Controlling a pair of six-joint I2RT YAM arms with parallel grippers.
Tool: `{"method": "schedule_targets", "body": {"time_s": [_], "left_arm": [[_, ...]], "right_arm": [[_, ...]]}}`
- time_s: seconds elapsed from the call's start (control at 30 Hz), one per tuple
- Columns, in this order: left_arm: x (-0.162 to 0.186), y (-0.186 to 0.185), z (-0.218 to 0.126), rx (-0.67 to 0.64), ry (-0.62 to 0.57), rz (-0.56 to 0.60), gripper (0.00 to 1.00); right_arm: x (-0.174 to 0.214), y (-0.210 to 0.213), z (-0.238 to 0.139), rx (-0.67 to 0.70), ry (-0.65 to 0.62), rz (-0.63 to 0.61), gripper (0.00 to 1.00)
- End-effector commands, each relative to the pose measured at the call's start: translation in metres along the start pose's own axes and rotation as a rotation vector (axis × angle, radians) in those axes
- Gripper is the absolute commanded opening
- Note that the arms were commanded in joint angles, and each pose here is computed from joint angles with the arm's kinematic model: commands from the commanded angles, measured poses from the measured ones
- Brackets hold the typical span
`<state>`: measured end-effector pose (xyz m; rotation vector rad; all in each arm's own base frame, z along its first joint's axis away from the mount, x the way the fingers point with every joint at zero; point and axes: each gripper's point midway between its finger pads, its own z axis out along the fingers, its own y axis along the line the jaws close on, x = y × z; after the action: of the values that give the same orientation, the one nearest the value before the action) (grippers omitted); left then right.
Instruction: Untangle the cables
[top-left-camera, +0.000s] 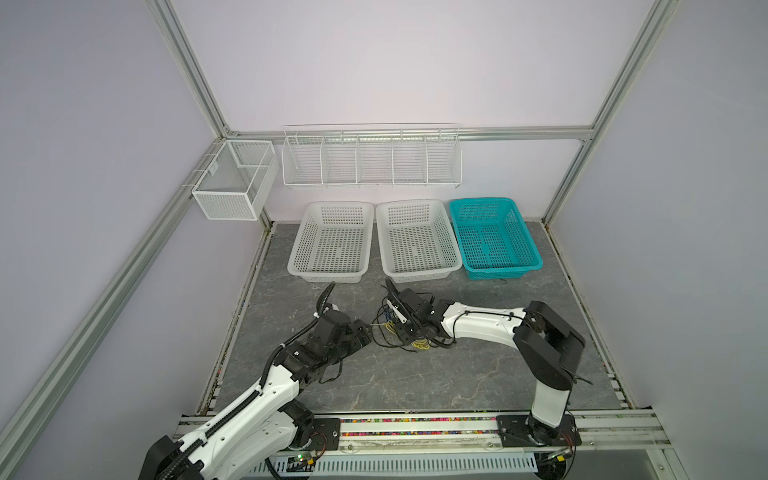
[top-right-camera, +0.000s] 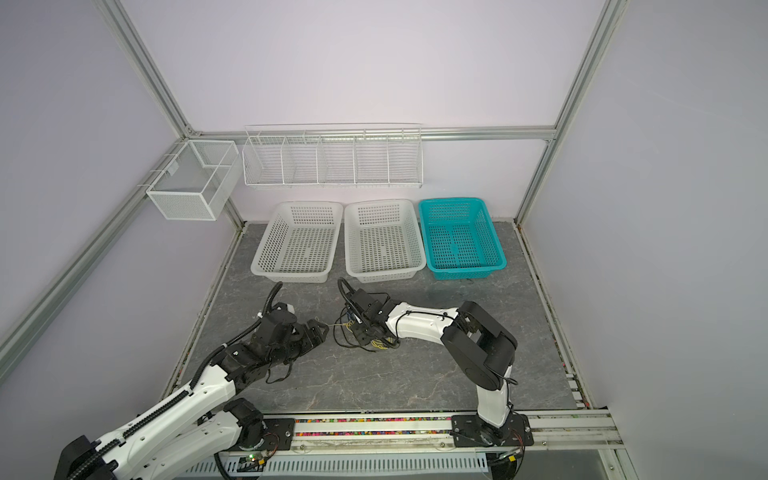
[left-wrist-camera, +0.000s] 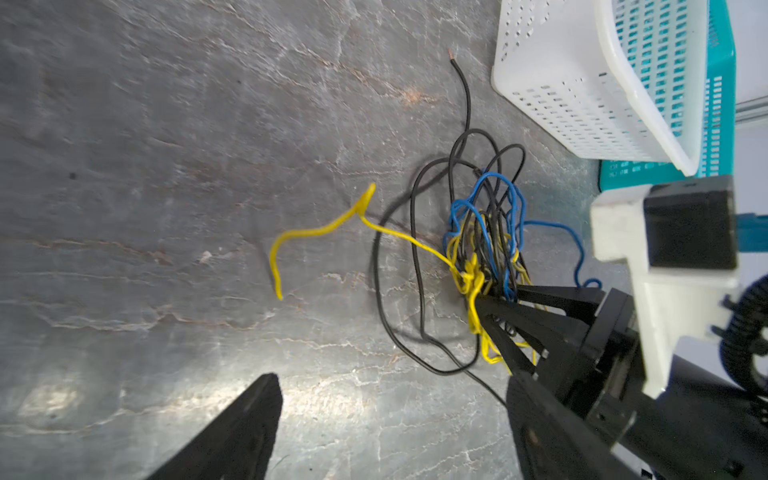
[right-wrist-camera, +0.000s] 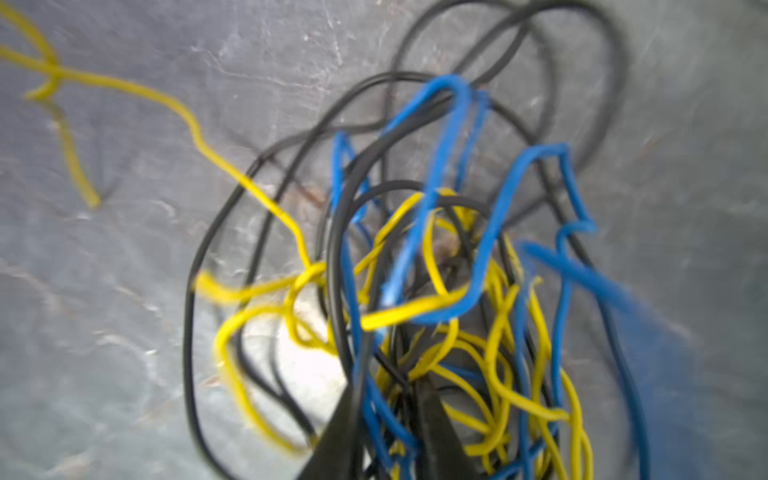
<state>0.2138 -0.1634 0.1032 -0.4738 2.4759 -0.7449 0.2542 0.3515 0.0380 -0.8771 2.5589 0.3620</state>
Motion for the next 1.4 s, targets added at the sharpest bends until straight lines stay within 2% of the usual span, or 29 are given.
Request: {"method": "schedule_targets", "body": {"time_s": [0.0,0.13,0.4,0.47,0.57,0.8,1.1,1.23,1.37], "left_arm": [[0.007,-0.012,0.008,0.034,0.006,-0.029,0.86],[0.013,-0.027,0.014,0.056,0.020,-0.002,0.86],[0.027,-0.046,0.026,0.082,0.070,-0.016,0.85],[0.031,-0.051,0.028,0.096,0.083,-0.024,0.82],[0.031,-0.063,0.021,0.163,0.040,-0.036,0.82],[0.019,-0.078,0.000,0.384,-0.060,-0.123,0.83],[0.024,-0.079,0.009,0.378,-0.039,-0.118,0.80],[0.020,-0.081,0.007,0.371,-0.053,-0.104,0.70],[0.018,-0.076,0.005,0.354,-0.070,-0.101,0.53]], "right_arm": [[-0.004,0.021,-0.024,-0.111,-0.044,0.015,0.12],[-0.006,0.031,-0.043,-0.182,-0.085,0.038,0.07],[-0.009,0.055,-0.073,-0.341,-0.135,0.065,0.07],[-0.008,0.057,-0.075,-0.351,-0.136,0.072,0.07],[-0.005,0.055,-0.073,-0.343,-0.129,0.076,0.07],[-0.002,0.057,-0.072,-0.350,-0.126,0.081,0.07],[-0.008,0.072,-0.083,-0.388,-0.135,0.055,0.07],[-0.009,0.082,-0.094,-0.431,-0.149,0.046,0.07],[-0.008,0.087,-0.105,-0.470,-0.155,0.042,0.07]]}}
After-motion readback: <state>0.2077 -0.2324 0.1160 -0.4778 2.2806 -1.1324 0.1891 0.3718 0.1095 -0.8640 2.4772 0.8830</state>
